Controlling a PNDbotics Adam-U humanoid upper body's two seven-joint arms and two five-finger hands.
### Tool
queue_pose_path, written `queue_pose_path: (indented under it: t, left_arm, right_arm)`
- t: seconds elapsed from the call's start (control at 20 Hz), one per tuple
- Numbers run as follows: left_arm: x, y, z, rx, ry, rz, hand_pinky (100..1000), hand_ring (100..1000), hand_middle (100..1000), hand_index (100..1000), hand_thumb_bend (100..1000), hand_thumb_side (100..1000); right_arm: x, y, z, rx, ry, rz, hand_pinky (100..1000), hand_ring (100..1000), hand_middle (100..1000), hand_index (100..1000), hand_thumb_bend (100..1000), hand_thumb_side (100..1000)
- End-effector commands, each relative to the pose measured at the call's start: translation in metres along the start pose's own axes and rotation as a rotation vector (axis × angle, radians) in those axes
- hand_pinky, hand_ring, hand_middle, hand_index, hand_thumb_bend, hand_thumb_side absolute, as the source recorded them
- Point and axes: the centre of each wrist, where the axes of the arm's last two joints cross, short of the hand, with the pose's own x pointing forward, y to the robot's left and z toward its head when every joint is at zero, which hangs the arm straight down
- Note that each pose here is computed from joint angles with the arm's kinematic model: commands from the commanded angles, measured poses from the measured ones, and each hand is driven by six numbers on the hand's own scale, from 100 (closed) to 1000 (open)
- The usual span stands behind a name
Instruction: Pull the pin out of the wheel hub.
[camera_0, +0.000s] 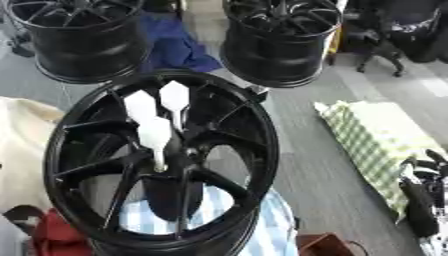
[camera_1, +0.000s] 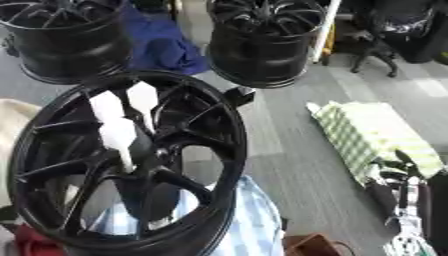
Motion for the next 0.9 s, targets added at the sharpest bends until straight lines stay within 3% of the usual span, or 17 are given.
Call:
queue_pose_path:
  t: [0.05,0.4,0.9]
  left_arm:
    - [0.008,0.002,0.000,-0.011,0.002,-0.031,715,617,684,921,100,760]
    - [0.003,0.000,-0.002,-0.013,0.018,-0.027,714,618,679,915,100,764]
    - [0.000,-0.001,-0.003,-0.018,0.024,-0.026,714,616,674,909,100,769]
  right_arm:
    - [-0.006,0.008,0.009,-0.039,0.035,-0.060,571,604,604,864,100,534]
    - [-0.019,0.039,0.031,-0.109,0.109,-0.186,560,583,576,850,100,539]
    - [-0.026,0.061,0.045,-0.138,0.141,-0.205,556,575,567,849,100,544]
